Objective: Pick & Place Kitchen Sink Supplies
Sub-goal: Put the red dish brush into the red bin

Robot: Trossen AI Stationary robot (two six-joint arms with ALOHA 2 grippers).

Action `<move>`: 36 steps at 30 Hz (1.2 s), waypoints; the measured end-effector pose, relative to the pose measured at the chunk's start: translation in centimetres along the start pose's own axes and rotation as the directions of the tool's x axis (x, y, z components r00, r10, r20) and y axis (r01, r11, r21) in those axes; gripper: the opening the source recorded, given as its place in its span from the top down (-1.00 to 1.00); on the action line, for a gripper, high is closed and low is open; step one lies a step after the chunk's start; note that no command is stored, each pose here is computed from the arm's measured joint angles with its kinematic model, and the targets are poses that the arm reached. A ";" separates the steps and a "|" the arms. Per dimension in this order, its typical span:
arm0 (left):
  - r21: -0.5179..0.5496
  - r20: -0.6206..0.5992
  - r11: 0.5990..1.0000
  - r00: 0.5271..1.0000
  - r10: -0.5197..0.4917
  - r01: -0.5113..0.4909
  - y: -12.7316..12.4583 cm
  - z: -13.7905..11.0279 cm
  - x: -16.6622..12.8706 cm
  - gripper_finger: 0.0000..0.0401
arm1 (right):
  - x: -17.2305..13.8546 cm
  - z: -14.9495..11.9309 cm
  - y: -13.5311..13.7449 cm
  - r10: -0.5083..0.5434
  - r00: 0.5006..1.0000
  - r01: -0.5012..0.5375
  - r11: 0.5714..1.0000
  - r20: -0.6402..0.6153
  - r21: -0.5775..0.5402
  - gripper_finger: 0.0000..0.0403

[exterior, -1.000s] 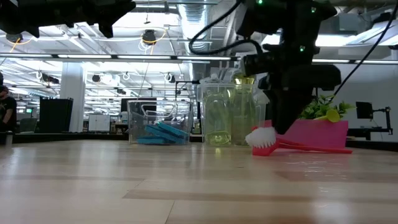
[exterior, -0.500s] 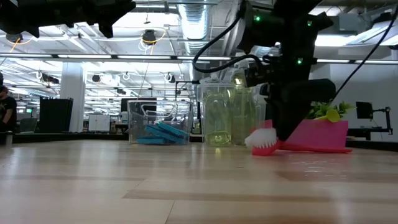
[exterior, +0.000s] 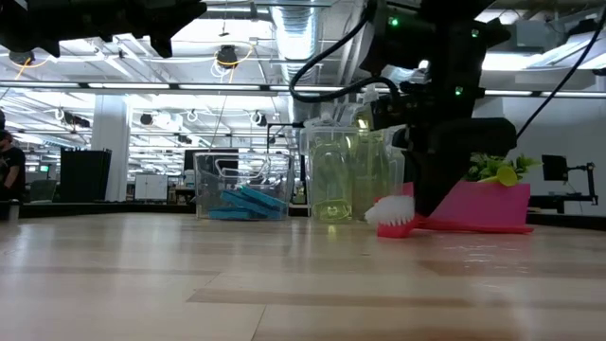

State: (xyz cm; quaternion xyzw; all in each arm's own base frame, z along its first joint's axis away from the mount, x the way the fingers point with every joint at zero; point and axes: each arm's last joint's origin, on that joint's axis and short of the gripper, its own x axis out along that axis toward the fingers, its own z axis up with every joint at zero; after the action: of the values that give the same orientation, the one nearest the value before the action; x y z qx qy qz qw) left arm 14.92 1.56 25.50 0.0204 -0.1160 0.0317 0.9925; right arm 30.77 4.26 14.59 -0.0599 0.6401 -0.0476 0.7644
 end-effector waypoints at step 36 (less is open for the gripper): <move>0.000 0.000 1.000 1.000 0.000 0.000 0.0 0.0 0.0 0.48 | -0.2 0.0 0.7 0.018 1.000 -0.018 0.996 0.002 0.092 0.04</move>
State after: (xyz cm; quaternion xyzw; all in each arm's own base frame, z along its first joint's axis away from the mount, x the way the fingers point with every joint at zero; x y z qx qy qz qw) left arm 14.92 1.55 25.49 0.0204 -0.1159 0.0318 0.9925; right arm 30.71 5.03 14.69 -0.0190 0.6372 -0.0699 0.7673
